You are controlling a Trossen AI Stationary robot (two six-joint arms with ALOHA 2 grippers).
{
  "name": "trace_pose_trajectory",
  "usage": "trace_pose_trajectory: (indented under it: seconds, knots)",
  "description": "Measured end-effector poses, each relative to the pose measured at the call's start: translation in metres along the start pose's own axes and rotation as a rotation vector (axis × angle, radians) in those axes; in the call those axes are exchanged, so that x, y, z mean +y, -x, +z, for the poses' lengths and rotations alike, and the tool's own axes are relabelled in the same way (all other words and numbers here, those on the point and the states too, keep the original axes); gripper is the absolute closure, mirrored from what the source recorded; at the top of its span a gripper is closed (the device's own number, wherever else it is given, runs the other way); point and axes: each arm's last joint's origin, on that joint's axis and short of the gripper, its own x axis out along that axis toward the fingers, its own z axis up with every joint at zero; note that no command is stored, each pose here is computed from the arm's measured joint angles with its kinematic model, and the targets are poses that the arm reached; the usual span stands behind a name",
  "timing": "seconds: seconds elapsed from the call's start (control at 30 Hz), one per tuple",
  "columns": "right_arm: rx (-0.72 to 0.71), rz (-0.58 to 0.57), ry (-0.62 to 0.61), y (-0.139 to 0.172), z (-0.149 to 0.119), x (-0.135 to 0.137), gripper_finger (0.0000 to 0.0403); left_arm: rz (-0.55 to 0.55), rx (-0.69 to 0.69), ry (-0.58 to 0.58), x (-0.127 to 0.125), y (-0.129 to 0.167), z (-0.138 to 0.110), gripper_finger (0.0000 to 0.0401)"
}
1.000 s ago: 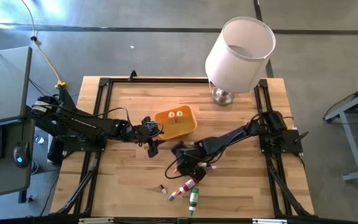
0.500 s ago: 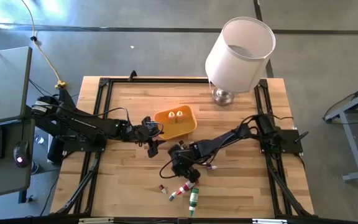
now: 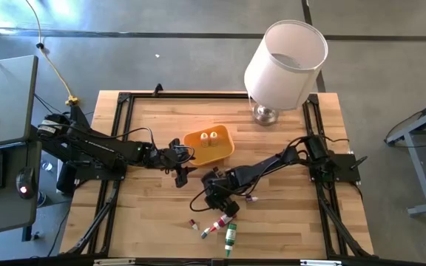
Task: Pick & Place food coloring
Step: Put the large orange food coloring bottle into the yellow bin
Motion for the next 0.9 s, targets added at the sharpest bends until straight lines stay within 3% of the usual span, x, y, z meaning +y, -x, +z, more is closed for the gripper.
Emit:
trace_pose_trajectory:
  seconds: [0.2,0.57,0.9]
  knots:
    - [0.003,0.010,0.001,0.004,0.004,-0.001,0.0282,-0.001,0.001,-0.001,0.000,0.000,0.000,0.0204]
    - [-0.008,-0.050,-0.018,0.040,0.047,-0.020,0.0276,0.003,-0.001,0.000,0.000,0.000,0.000,0.0204]
    - [0.093,-0.312,0.011,0.133,0.068,-0.032,0.0286,0.044,-0.018,0.034,0.001,0.000,0.001,0.0204]
